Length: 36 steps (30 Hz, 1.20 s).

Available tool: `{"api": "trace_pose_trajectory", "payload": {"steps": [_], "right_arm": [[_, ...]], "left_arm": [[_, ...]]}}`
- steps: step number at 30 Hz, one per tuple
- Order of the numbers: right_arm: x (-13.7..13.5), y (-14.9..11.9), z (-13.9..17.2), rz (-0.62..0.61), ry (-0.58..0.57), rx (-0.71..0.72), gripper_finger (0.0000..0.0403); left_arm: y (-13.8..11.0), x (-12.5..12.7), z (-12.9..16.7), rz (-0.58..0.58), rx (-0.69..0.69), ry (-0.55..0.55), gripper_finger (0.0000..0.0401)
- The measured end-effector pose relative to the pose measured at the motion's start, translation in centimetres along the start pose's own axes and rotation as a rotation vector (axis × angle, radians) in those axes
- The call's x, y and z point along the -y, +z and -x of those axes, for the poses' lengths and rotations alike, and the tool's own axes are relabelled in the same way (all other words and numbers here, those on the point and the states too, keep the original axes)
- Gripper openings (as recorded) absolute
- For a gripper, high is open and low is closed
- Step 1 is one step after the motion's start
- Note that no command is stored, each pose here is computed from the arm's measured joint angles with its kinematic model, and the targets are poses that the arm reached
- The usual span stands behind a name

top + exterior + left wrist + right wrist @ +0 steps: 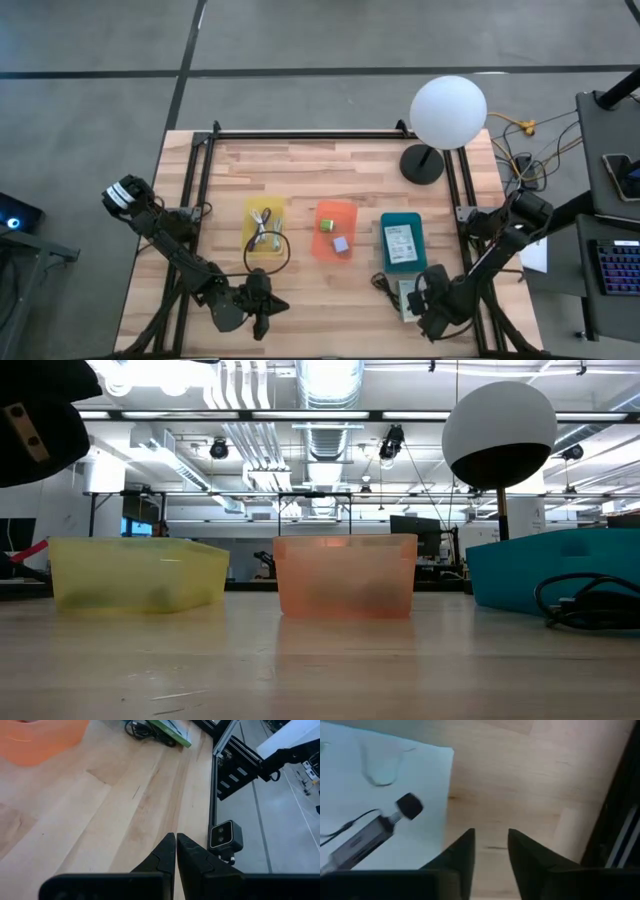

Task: Pick and place items into bin
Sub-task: Put the white card reader box into the blue bin

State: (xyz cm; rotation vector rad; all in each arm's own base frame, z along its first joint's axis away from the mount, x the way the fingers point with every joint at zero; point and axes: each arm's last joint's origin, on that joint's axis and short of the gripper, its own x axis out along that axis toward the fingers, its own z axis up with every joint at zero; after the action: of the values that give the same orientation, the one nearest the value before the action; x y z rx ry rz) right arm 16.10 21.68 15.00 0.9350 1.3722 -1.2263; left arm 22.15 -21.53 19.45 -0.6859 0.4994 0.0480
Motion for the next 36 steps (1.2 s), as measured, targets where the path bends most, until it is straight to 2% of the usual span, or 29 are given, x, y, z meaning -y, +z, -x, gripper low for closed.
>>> {"api": "trace_pose_trajectory", "payload": {"steps": [3, 8, 10, 12, 15, 17, 20, 24, 31, 36], "right_arm": [[0.0, 0.1, -0.3, 0.001, 0.001, -0.002, 0.0065], [-0.7, -0.3, -0.1, 0.006, 0.103, 0.005, 0.0037], [-1.4, -0.4, 0.1, 0.005, 0.213, 0.033, 0.0034], [-2.7, -0.6, 0.5, 0.025, 0.387, 0.06, 0.0033], [-5.3, -1.0, 1.6, 0.145, 0.644, 0.053, 0.0033], [-6.3, -1.0, 2.3, 0.219, 0.731, 0.039, 0.0033], [-6.8, -0.9, 3.0, 0.27, 0.744, 0.082, 0.0033], [-6.7, -0.8, 3.7, 0.262, 0.708, 0.101, 0.0033], [-7.5, -1.2, 5.6, 0.327, 0.763, 0.095, 0.0035], [-8.4, -0.6, 6.2, 0.303, 0.794, 0.067, 0.0074]], "left_arm": [[0.0, 0.0, 0.0, 0.0, 0.0, 0.0, 0.0], [0.0, 0.0, 0.0, 0.0, -0.001, 0.0, 0.0], [0.0, 0.0, 0.0, 0.0, -0.001, 0.0, 0.0], [0.0, 0.0, 0.0, -0.001, -0.001, 0.0, 0.0], [0.0, 0.0, 0.0, -0.001, -0.001, 0.0, 0.0], [0.0, 0.0, 0.0, -0.001, -0.001, 0.0, 0.0], [0.0, 0.0, 0.0, -0.001, -0.001, 0.0, 0.0], [0.0, 0.0, 0.0, 0.0, -0.001, 0.0, 0.0], [-0.2, 0.1, 0.0, -0.003, -0.04, -0.017, 0.0], [-0.5, -0.3, -0.6, -0.016, -0.068, -0.001, 0.0018]]}}
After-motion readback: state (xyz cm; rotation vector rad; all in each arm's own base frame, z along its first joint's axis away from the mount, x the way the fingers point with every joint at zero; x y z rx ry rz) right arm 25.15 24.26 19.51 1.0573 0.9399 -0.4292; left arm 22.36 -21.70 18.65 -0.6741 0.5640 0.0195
